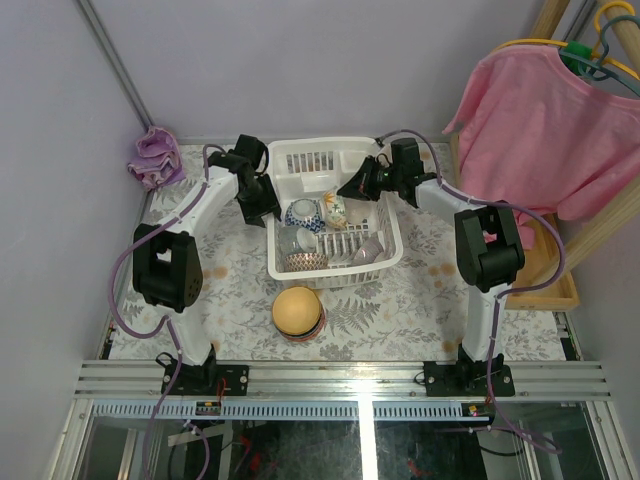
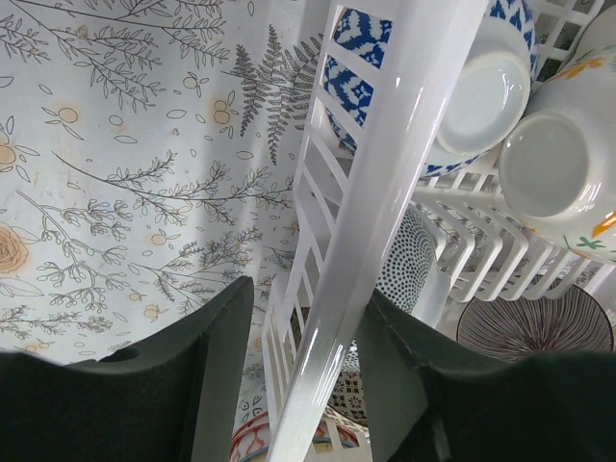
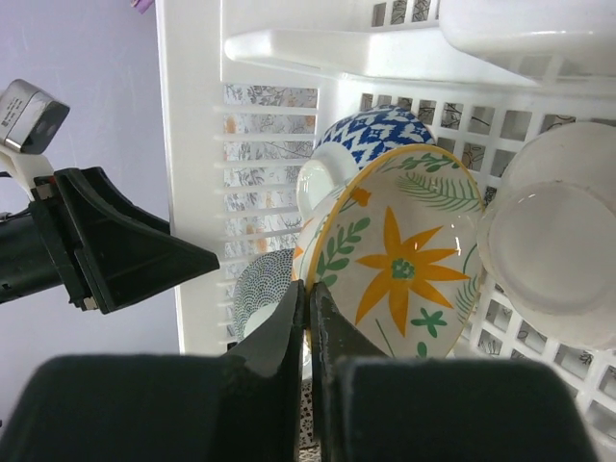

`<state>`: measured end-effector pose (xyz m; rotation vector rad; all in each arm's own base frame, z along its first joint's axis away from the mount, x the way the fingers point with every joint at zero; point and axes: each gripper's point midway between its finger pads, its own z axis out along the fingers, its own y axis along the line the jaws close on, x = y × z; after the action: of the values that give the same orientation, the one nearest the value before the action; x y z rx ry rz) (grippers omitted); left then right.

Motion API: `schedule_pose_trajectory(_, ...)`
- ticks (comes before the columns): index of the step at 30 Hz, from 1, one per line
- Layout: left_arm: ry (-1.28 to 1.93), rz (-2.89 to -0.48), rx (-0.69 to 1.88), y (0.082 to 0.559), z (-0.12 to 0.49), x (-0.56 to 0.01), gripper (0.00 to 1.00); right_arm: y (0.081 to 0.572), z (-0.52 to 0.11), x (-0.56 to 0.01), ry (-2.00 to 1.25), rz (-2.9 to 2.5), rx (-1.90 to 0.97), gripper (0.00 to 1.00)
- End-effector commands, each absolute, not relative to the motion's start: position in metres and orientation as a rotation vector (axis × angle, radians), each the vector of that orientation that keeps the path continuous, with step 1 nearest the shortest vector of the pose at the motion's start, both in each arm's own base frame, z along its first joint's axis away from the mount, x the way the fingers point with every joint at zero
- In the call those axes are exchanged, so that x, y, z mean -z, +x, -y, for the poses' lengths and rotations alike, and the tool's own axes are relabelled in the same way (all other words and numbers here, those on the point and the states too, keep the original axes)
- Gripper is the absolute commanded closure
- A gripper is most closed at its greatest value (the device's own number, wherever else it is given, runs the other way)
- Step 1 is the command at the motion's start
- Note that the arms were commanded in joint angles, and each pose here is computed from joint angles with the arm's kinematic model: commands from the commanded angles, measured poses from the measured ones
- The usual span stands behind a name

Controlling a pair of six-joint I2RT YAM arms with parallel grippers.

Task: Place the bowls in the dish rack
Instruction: Adjust the bowl in the dish rack.

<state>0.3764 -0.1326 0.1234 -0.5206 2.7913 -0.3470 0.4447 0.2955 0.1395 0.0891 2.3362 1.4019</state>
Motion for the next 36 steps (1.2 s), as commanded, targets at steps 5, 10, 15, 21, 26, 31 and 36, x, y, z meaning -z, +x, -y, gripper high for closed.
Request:
schedule_pose_trajectory(5, -0.514, -2.763, 0.287, 0.386, 0.123, -0.131, 0.56, 0.439, -0.288, -0.125, 0.088, -2.402, -1.281, 1.0)
schedule_pose_trajectory(10, -0.514, -2.764, 0.284, 0.387, 0.123, -0.131, 0.56, 0.436, -0.278, -0.113, 0.081, -2.456, -1.176, 0.98)
schedule_pose_trajectory(15, -0.516, -2.768, 0.285, 0.386, 0.123, -0.13, 0.56, 0.436, -0.266, -0.106, 0.064, -2.511, -1.049, 0.95)
schedule_pose_trajectory(21, -0.522, -2.776, 0.288, 0.386, 0.124, -0.127, 0.56, 0.436, -0.254, -0.099, 0.052, -2.547, -0.94, 0.89)
schedule_pose_trajectory(26, -0.524, -2.774, 0.287, 0.386, 0.124, -0.127, 0.56, 0.435, -0.248, -0.093, 0.062, -2.571, -0.882, 0.83)
schedule_pose_trajectory(31, -0.526, -2.777, 0.289, 0.386, 0.124, -0.127, 0.56, 0.436, -0.24, -0.091, 0.059, -2.59, -0.813, 0.78)
schedule_pose_trajectory(36, -0.529, -2.778, 0.291, 0.386, 0.125, -0.126, 0.56, 0.436, -0.232, -0.09, 0.071, -2.607, -0.744, 0.73)
